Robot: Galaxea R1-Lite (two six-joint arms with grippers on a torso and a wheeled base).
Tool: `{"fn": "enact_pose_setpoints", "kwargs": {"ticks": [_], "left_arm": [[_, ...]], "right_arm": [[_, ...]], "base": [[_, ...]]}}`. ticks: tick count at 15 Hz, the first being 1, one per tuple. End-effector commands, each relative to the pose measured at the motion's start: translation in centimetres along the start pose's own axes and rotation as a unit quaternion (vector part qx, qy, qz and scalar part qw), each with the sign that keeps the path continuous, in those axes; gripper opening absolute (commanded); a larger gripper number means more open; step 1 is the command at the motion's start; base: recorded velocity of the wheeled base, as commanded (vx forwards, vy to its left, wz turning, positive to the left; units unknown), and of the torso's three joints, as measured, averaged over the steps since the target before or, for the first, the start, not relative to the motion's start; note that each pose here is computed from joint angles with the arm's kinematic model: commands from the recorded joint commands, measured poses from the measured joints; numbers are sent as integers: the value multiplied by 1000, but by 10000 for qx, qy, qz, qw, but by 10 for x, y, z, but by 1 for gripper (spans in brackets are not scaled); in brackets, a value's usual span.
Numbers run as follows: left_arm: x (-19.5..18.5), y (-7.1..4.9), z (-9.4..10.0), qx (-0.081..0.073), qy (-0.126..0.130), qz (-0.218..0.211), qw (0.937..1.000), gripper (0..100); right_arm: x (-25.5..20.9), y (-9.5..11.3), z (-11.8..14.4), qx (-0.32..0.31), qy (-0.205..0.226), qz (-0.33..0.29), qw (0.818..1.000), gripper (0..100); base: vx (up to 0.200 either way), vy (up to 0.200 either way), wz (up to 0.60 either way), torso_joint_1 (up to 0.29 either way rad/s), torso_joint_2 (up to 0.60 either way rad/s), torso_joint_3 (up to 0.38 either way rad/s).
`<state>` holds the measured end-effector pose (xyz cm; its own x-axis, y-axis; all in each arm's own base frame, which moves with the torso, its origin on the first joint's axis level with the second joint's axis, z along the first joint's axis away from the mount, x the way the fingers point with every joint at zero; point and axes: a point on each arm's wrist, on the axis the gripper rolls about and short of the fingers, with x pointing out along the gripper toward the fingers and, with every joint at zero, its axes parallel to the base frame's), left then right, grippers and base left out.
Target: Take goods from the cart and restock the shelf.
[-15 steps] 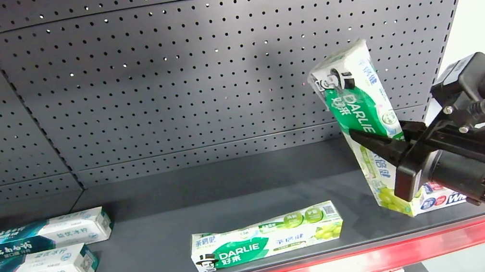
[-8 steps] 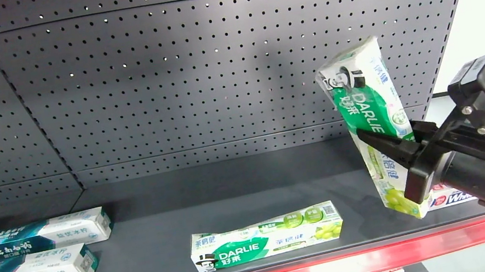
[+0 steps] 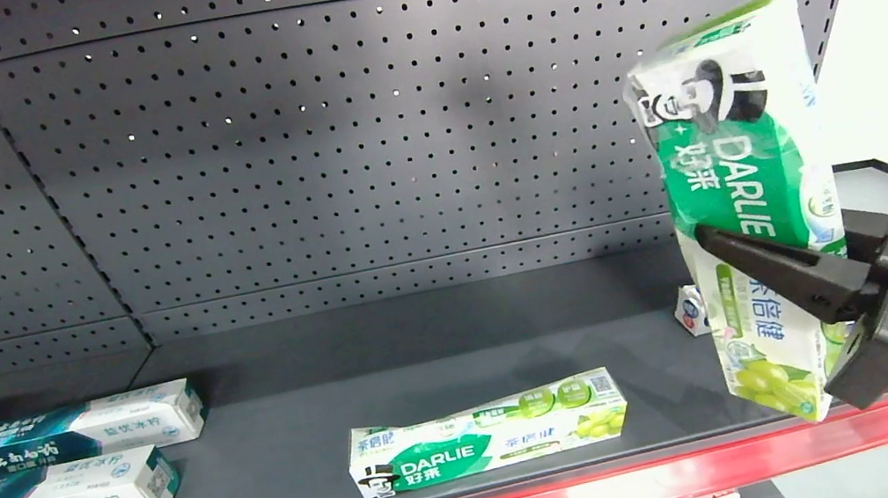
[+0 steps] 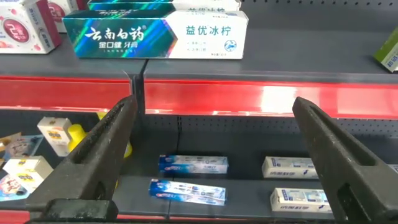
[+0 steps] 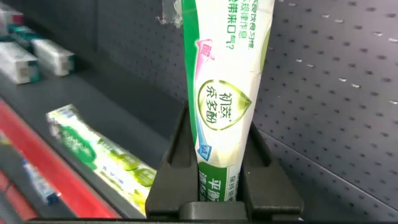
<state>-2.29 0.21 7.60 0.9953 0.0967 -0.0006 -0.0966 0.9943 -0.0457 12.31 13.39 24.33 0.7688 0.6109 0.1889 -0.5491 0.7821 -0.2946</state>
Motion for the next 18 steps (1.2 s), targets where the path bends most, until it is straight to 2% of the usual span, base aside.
{"fn": "enact_pose_setpoints", "kwargs": {"ticks": [1, 5, 18], "left_arm": [[0, 0, 0, -2, -3, 7, 10000, 100], [0, 0, 0, -2, -3, 7, 10000, 100], [0, 0, 0, -2, -3, 7, 10000, 100]], "right_arm": [[-6, -6, 6, 13, 116, -559, 9984, 0], [0, -1, 33, 189, -156, -625, 9977, 0], [0, -1, 30, 206, -106, -662, 9975, 0]], "base": [[0, 0, 0, 0, 0, 0], [0, 0, 0, 0, 0, 0], [0, 0, 46, 0, 0, 0]]}}
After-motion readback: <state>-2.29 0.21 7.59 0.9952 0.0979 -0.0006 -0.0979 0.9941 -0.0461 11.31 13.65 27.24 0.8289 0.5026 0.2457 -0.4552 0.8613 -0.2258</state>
